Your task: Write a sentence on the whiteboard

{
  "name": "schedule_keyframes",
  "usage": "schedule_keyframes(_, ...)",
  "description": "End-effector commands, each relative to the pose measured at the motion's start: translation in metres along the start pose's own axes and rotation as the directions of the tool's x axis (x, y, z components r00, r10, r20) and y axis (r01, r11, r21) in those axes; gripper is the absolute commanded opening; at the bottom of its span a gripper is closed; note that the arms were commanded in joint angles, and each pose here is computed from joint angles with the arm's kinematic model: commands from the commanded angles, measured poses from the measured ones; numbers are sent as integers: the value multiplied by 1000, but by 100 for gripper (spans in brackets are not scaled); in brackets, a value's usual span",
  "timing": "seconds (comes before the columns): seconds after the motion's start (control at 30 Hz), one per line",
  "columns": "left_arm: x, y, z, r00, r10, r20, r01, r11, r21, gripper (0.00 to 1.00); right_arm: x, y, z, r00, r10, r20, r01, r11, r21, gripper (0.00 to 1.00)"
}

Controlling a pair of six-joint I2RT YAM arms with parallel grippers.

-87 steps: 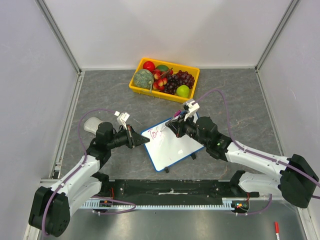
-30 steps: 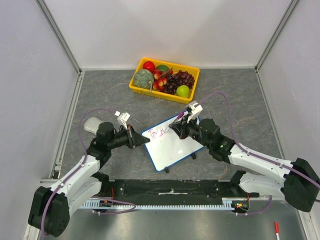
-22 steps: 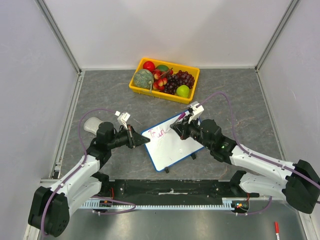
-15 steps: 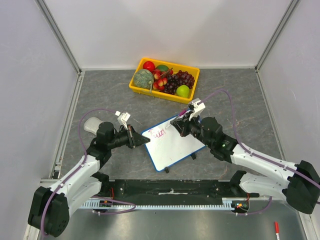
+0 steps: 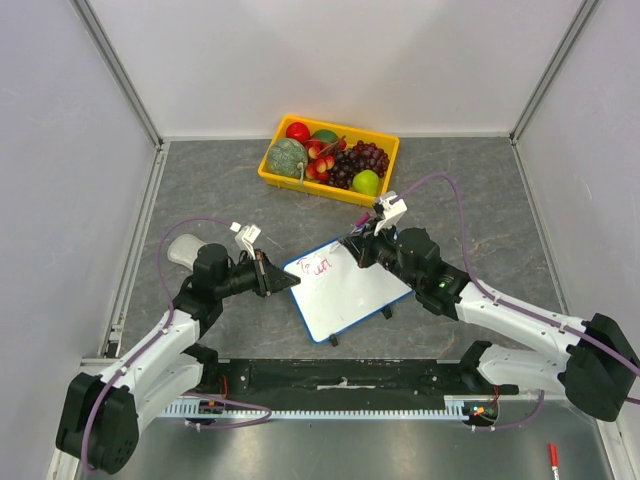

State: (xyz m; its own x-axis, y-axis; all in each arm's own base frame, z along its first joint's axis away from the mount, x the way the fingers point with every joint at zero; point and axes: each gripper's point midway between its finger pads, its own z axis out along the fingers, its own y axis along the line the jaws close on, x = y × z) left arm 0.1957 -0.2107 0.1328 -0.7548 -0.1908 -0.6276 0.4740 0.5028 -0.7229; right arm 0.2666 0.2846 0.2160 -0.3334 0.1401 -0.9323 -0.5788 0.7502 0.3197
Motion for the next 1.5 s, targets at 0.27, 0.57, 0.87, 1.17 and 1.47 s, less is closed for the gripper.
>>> schedule_keyframes(0.27,22,30,-2,997,36,-69,-44,992,-117,2,24,-3,-8,999,-13,-48,11,1000,-28,0)
schedule_keyframes(0.57,22,30,-2,997,36,-67,-44,992,-120,2,46,-1,-16,995,-8,-100,1,998,-67,0)
schedule_keyframes(0.87,22,31,-2,997,34,-69,-42,991,-125,2,37,19,-27,997,7,-83,-21,984,-177,0)
schedule_keyframes(1.17,23,30,-2,997,35,-71,-43,992,-121,2,-16,29,-31,1000,2,31,5,981,-194,0)
schedule_keyframes(1.47,24,30,-1,997,35,-75,-44,992,-122,2,-40,-9,-14,997,17,77,-14,999,-44,0)
